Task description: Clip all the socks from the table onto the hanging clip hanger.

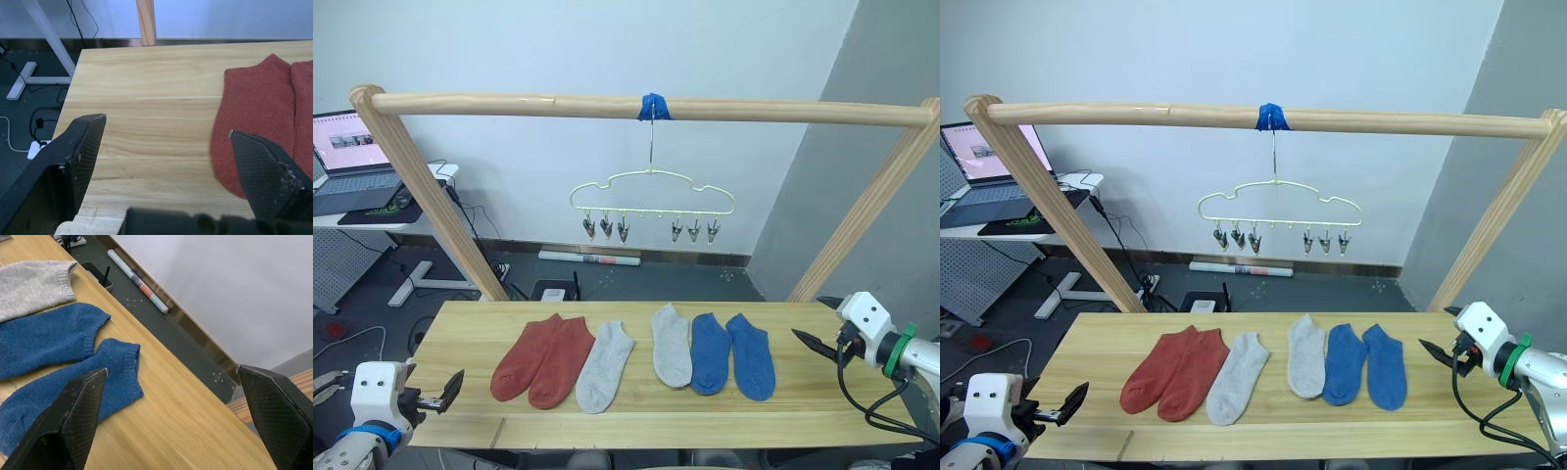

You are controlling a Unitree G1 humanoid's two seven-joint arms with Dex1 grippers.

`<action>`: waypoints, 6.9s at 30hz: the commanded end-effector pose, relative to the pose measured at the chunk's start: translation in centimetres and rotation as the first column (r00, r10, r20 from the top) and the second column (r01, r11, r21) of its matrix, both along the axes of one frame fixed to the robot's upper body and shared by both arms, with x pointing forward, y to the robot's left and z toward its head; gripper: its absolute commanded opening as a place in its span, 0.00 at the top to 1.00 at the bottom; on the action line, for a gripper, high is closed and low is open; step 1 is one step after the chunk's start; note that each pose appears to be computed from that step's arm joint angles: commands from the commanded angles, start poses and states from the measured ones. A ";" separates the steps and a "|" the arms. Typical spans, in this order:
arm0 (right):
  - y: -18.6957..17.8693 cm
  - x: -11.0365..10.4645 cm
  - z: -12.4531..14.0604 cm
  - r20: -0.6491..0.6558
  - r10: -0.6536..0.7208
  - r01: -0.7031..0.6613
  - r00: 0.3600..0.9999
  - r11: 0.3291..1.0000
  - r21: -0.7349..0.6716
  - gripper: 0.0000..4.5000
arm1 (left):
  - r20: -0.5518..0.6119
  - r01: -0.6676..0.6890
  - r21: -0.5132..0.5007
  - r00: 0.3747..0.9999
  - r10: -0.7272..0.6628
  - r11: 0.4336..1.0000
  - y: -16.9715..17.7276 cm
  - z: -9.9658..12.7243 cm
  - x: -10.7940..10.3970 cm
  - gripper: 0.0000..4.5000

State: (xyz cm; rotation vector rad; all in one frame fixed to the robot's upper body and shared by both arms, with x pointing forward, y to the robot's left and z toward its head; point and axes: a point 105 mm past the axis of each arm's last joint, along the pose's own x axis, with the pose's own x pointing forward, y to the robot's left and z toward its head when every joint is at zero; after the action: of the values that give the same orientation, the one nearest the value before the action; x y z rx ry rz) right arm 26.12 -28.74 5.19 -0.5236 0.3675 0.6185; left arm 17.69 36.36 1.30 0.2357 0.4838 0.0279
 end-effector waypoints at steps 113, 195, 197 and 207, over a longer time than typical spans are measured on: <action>20.8 -2.7 16.4 0.375 0.366 -0.492 0.851 0.806 0.329 0.00 | 0.788 0.344 -0.144 0.607 -0.102 0.928 -17.3 21.2 15.6 0.39; 14.5 2.9 3.3 0.146 -0.096 0.071 0.985 0.984 0.164 1.00 | 0.650 0.635 -0.193 0.654 -0.387 0.748 -19.4 21.7 12.4 1.00; 17.4 2.5 5.5 0.195 0.036 -0.072 0.980 0.981 0.180 1.00 | 0.649 0.634 -0.194 0.655 -0.387 0.748 -19.3 21.9 12.6 1.00; 28.2 2.4 9.0 0.238 0.256 -0.327 0.937 0.881 0.342 1.00 | 0.646 0.647 -0.264 0.670 -0.367 0.716 -20.0 22.1 12.5 1.00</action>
State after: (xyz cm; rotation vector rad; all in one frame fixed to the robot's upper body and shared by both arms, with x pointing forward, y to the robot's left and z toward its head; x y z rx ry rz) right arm 28.75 -0.98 14.14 -0.2568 -0.0052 0.8970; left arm 31.02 16.86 21.88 -0.1361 -0.1358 -0.5632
